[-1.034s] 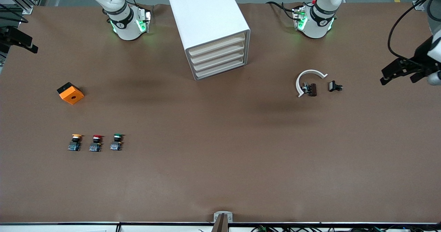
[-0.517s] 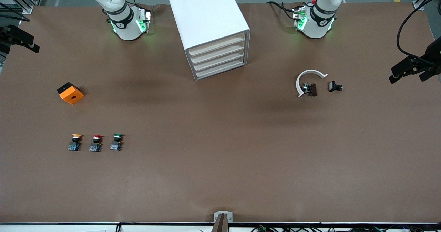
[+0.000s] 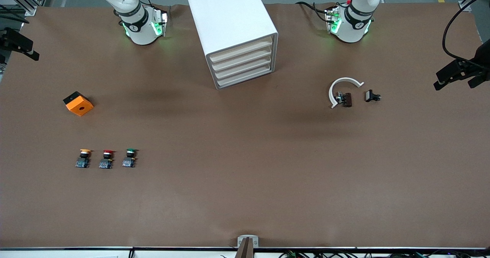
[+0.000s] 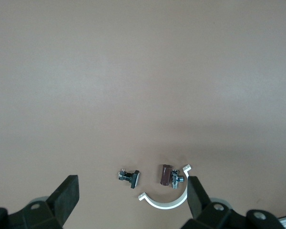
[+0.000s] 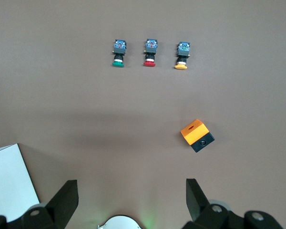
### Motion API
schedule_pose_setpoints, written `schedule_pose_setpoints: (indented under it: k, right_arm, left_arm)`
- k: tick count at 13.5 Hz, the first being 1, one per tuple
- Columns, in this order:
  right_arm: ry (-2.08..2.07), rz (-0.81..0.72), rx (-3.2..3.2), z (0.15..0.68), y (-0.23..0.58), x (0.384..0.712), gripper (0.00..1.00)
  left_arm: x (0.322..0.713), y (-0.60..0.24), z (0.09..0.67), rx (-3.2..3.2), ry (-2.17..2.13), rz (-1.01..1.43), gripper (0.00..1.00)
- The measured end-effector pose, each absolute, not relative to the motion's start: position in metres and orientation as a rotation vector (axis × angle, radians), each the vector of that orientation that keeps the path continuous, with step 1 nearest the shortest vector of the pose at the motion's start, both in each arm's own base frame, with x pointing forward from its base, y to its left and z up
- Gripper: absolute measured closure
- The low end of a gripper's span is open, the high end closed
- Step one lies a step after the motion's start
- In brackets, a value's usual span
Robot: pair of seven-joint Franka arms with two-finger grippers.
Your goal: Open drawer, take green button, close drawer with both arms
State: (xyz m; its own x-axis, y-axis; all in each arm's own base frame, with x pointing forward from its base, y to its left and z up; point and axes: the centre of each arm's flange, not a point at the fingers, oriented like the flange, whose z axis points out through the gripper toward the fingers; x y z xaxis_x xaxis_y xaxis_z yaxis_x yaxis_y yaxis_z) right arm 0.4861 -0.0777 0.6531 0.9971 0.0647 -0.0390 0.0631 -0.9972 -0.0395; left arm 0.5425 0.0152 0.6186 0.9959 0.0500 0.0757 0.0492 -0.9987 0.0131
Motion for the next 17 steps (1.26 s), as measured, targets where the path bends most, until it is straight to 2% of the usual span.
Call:
schedule_pose_setpoints:
  k: [17]
  right_arm:
    - [-0.067,0.021,-3.105,0.660,-0.084,0.483,0.00]
  left_arm:
    - [0.538,0.008,0.605,3.131,0.059,-0.059,0.00]
